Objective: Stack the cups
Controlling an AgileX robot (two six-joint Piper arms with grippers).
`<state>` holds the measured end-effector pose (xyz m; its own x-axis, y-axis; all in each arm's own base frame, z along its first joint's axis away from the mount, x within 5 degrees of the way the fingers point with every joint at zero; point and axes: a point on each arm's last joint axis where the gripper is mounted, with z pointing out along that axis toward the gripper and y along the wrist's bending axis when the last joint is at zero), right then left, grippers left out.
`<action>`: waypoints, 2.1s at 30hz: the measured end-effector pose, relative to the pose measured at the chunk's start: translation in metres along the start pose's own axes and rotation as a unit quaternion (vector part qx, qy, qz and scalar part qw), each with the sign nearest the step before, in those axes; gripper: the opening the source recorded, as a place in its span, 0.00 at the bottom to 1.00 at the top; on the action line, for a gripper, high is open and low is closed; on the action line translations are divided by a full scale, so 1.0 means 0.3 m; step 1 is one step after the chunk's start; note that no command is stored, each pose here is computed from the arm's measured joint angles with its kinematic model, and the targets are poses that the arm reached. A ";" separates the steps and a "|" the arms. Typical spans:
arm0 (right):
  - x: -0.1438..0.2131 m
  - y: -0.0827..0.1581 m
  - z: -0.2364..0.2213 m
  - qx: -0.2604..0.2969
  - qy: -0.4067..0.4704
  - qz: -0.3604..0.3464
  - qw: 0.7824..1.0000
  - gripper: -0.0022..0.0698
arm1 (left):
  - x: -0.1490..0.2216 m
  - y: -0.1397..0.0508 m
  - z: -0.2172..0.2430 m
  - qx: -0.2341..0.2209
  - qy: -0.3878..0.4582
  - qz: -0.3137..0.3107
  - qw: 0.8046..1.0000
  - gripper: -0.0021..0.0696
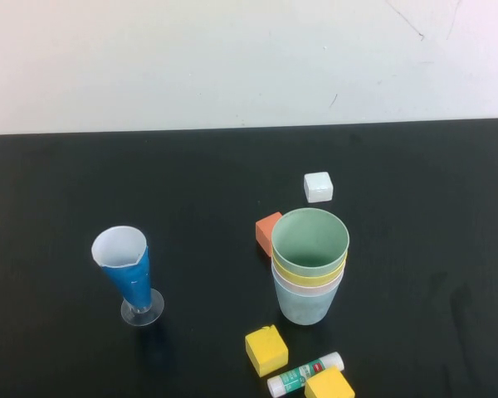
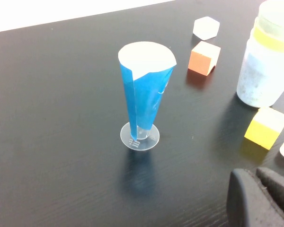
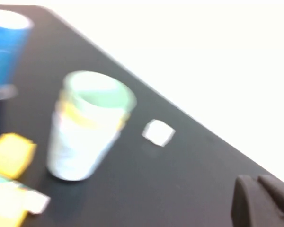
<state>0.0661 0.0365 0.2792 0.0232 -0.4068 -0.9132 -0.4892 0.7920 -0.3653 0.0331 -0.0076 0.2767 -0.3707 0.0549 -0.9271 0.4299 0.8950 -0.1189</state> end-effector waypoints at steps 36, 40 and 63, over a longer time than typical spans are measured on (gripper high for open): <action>0.384 0.057 -0.033 0.200 0.131 0.144 0.960 0.03 | 0.000 0.000 0.000 0.000 0.000 0.001 1.000 0.03; 0.384 0.057 -0.033 0.201 0.130 0.147 0.960 0.03 | 0.000 0.000 0.000 0.000 0.000 0.001 1.000 0.03; 0.384 0.057 -0.033 0.201 0.129 0.149 0.959 0.03 | 0.007 0.000 0.007 0.001 0.001 0.002 1.000 0.03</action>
<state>0.0519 -0.0013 0.1696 -0.3084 -0.1929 -0.9315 -0.0634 0.9812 -0.1822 0.0340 -0.0084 0.2741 -0.3705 0.0585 -0.9270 0.4322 0.8942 -0.1163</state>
